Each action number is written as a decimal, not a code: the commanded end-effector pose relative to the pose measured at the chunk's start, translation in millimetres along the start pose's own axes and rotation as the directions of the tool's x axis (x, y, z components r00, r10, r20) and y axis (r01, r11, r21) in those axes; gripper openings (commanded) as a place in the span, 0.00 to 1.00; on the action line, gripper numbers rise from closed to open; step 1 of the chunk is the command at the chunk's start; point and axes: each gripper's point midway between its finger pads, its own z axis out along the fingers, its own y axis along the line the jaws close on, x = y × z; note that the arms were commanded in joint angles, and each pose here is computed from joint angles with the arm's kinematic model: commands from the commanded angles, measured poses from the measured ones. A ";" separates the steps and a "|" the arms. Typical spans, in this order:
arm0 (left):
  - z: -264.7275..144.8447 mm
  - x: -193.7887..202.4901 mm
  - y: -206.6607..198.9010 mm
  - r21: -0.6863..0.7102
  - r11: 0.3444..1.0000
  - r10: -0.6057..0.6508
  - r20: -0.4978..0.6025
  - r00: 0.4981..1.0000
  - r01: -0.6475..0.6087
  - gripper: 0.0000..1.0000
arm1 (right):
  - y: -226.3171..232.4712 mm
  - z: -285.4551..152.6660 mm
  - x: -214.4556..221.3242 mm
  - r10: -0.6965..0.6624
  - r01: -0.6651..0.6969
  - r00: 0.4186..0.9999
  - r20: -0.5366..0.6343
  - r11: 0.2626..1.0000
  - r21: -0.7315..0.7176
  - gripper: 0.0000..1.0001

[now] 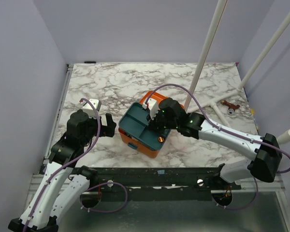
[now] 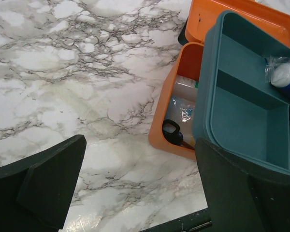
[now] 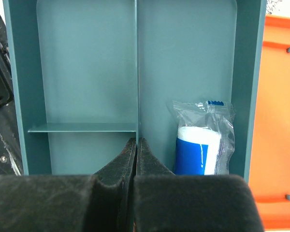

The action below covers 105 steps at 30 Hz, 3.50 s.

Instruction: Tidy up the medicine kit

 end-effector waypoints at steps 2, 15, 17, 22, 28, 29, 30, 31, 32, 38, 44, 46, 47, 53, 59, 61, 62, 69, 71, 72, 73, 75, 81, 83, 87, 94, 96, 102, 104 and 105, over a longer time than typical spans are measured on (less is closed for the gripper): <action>0.2 -7.3 2.7 -0.013 1.000 -0.012 0.046 0.999 0.013 0.98 | -6.7 3.4 -31.7 0.019 -0.024 0.996 0.092 0.999 0.047 0.01; -8.0 -9.5 11.7 -0.058 0.997 -0.036 0.094 0.995 0.042 0.98 | -11.4 15.8 -21.9 0.032 -0.037 0.997 0.073 0.997 0.066 0.01; -9.3 -10.1 12.6 -0.063 0.997 -0.039 0.102 0.994 0.046 0.98 | -12.9 16.7 -18.8 0.033 -0.038 0.997 0.067 0.996 0.075 0.01; -10.6 -11.0 15.0 -0.075 0.996 -0.043 0.110 0.993 0.051 0.99 | -15.6 20.3 -7.0 0.036 -0.040 0.999 0.037 0.995 0.092 0.01; -9.8 -10.9 17.2 -0.085 0.995 -0.045 0.108 0.993 0.054 0.98 | -13.4 23.8 0.7 0.034 -0.036 0.999 0.017 0.995 0.092 0.01; -9.8 -11.0 17.5 -0.087 0.995 -0.045 0.109 0.993 0.054 0.98 | -12.8 24.8 2.3 0.034 -0.035 0.999 0.012 0.995 0.092 0.01; -10.1 -11.3 17.7 -0.088 0.995 -0.045 0.111 0.993 0.055 0.99 | -12.3 25.3 3.8 0.034 -0.034 0.999 0.007 0.995 0.091 0.01; -10.3 -11.3 17.8 -0.088 0.995 -0.045 0.111 0.993 0.055 0.98 | -11.7 25.8 5.2 0.033 -0.034 0.999 0.005 0.995 0.090 0.01; -10.2 -11.2 17.8 -0.088 0.995 -0.045 0.111 0.993 0.055 0.99 | -11.3 26.2 5.8 0.032 -0.033 0.999 0.006 0.996 0.089 0.01; -10.9 -11.4 19.8 -0.097 0.994 -0.048 0.115 0.992 0.059 0.98 | -8.3 27.9 14.5 0.030 -0.029 1.000 -0.010 0.996 0.085 0.01; -11.3 -11.6 20.5 -0.101 0.993 -0.050 0.117 0.992 0.062 0.99 | -6.6 26.5 17.0 0.027 -0.026 1.000 -0.010 0.996 0.084 0.01; -11.6 -11.4 21.3 -0.104 0.993 -0.050 0.118 0.992 0.062 0.98 | -7.0 26.8 19.9 0.027 -0.025 0.999 -0.017 0.996 0.089 0.01; -11.5 -11.3 21.7 -0.106 0.992 -0.050 0.118 0.992 0.063 0.98 | -7.1 27.0 21.0 0.026 -0.024 0.999 -0.019 0.995 0.092 0.01; -11.9 -11.1 22.4 -0.110 0.992 -0.052 0.121 0.991 0.065 0.98 | -7.3 30.3 32.0 0.025 -0.021 0.999 -0.045 0.995 0.101 0.01; -12.3 -11.1 23.4 -0.115 0.991 -0.053 0.122 0.991 0.067 0.98 | -6.5 33.2 41.8 0.026 -0.019 0.997 -0.068 0.995 0.101 0.01; -12.5 -11.5 23.3 -0.115 0.991 -0.053 0.124 0.991 0.067 0.98 | -6.9 34.7 46.4 0.027 -0.019 0.996 -0.085 0.994 0.103 0.01; -12.3 -11.2 23.4 -0.115 0.991 -0.053 0.122 0.991 0.067 0.99 | -6.6 35.6 48.7 0.027 -0.018 0.995 -0.091 0.995 0.102 0.01; -13.1 -10.9 24.2 -0.119 0.991 -0.053 0.125 0.991 0.068 0.98 | -3.1 42.8 65.9 0.030 -0.018 0.989 -0.143 0.996 0.086 0.01; -13.1 -11.1 24.5 -0.120 0.991 -0.051 0.126 0.991 0.067 0.99 | -2.0 45.7 73.1 0.028 -0.015 0.986 -0.166 0.996 0.082 0.01; -12.9 -10.9 24.6 -0.121 0.990 -0.051 0.125 0.991 0.067 0.98 | -2.1 48.0 77.3 0.028 -0.013 0.983 -0.180 0.996 0.083 0.01; -13.1 -11.0 24.6 -0.121 0.990 -0.053 0.125 0.991 0.068 0.99 | -1.4 49.8 81.1 0.024 -0.008 0.981 -0.193 0.997 0.082 0.01; -13.6 -11.2 24.5 -0.120 0.990 -0.053 0.127 0.990 0.068 0.98 | -0.7 54.2 87.0 0.013 0.004 0.977 -0.213 0.997 0.079 0.01; -14.9 -12.1 25.9 -0.127 0.989 -0.054 0.135 0.989 0.071 0.98 | 6.3 65.4 92.9 -0.089 0.100 0.965 -0.246 0.994 0.034 0.01; -15.6 -12.5 27.5 -0.136 0.988 -0.056 0.139 0.989 0.075 0.98 | 10.1 68.9 92.8 -0.127 0.131 0.960 -0.248 0.991 0.000 0.01; -19.6 -14.3 34.2 -0.171 0.981 -0.063 0.159 0.985 0.090 0.99 | 22.3 76.2 90.2 -0.221 0.204 0.947 -0.233 0.974 -0.096 0.01; -25.2 -17.3 39.7 -0.197 0.974 -0.070 0.193 0.979 0.109 0.99 | 41.0 82.8 90.2 -0.430 0.377 0.889 -0.158 0.883 -0.280 0.01; -25.5 -17.6 39.9 -0.197 0.974 -0.070 0.194 0.978 0.109 0.98 | 42.6 83.5 89.0 -0.482 0.426 0.866 -0.132 0.850 -0.311 0.01; -25.5 -18.3 37.5 -0.184 0.976 -0.076 0.196 0.978 0.113 0.99 | 44.9 84.5 92.9 -0.624 0.547 0.777 -0.087 0.736 -0.398 0.01; -25.2 -18.1 36.7 -0.179 0.977 -0.078 0.195 0.978 0.113 0.98 | 40.2 85.1 97.5 -0.658 0.563 0.743 -0.119 0.712 -0.419 0.04; -25.3 -18.1 36.4 -0.177 0.978 -0.078 0.196 0.978 0.114 0.98 | 38.8 85.4 96.2 -0.671 0.569 0.730 -0.128 0.701 -0.430 0.06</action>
